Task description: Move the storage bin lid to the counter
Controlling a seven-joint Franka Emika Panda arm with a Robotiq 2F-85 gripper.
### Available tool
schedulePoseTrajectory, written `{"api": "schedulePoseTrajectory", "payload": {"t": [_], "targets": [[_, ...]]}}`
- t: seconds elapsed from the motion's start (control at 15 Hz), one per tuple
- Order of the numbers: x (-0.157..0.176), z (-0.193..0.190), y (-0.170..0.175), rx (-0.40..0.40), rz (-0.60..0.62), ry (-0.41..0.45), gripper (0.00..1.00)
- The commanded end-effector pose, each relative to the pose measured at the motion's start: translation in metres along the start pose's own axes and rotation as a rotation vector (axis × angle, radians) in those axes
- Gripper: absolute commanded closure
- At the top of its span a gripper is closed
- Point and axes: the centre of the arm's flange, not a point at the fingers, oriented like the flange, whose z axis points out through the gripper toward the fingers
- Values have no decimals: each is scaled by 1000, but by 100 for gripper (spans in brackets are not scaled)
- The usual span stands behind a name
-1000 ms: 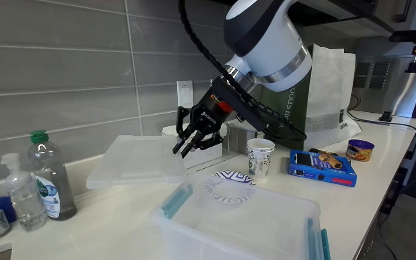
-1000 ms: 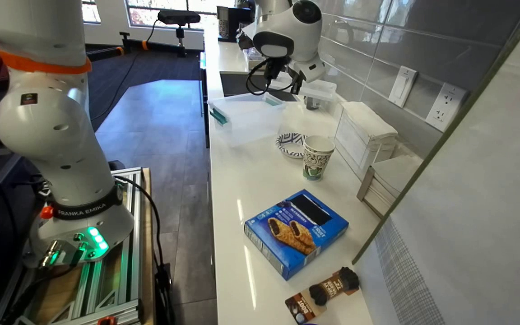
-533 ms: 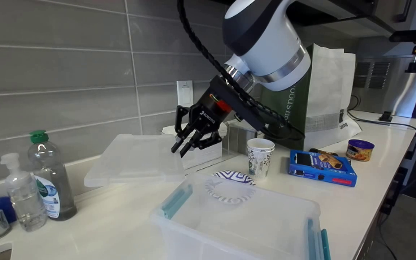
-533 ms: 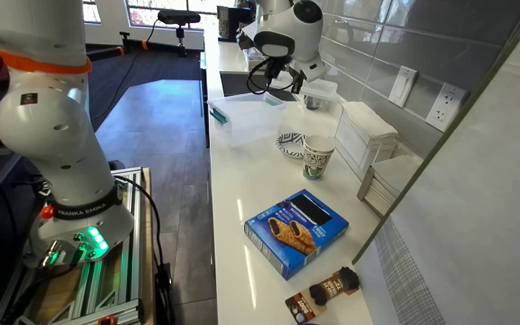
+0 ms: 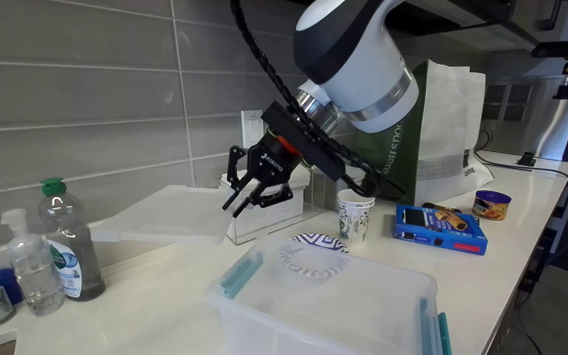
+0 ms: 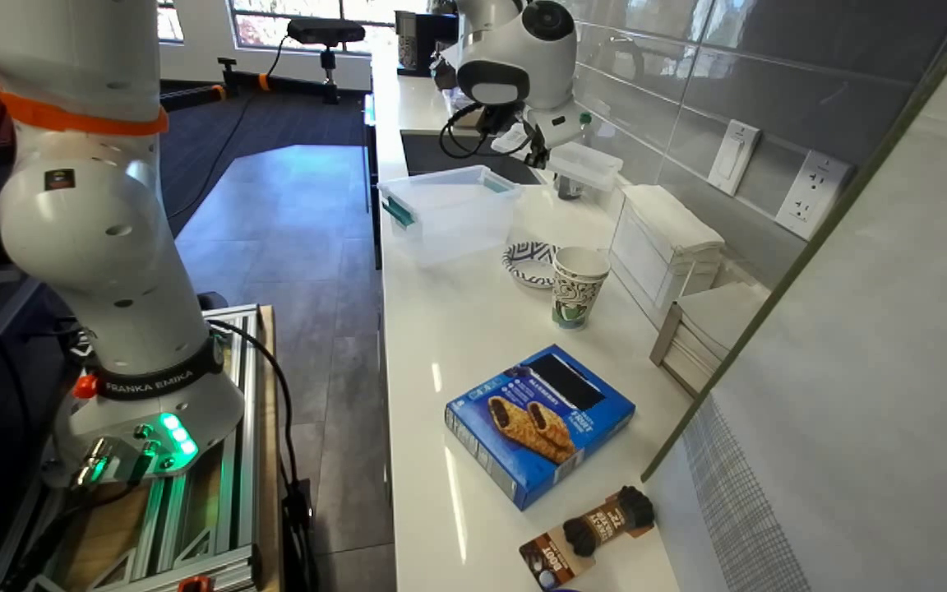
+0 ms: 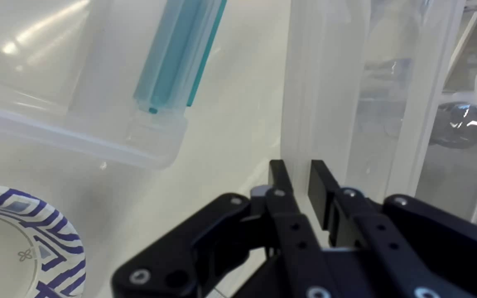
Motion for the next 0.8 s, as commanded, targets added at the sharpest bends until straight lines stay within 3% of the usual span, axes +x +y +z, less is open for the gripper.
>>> {"api": "schedulePoseTrajectory", "payload": {"t": [0.0, 0.73], "targets": [[-1, 26, -4, -25, 94, 72, 95], [-3, 58, 4, -69, 162, 181, 95]]}}
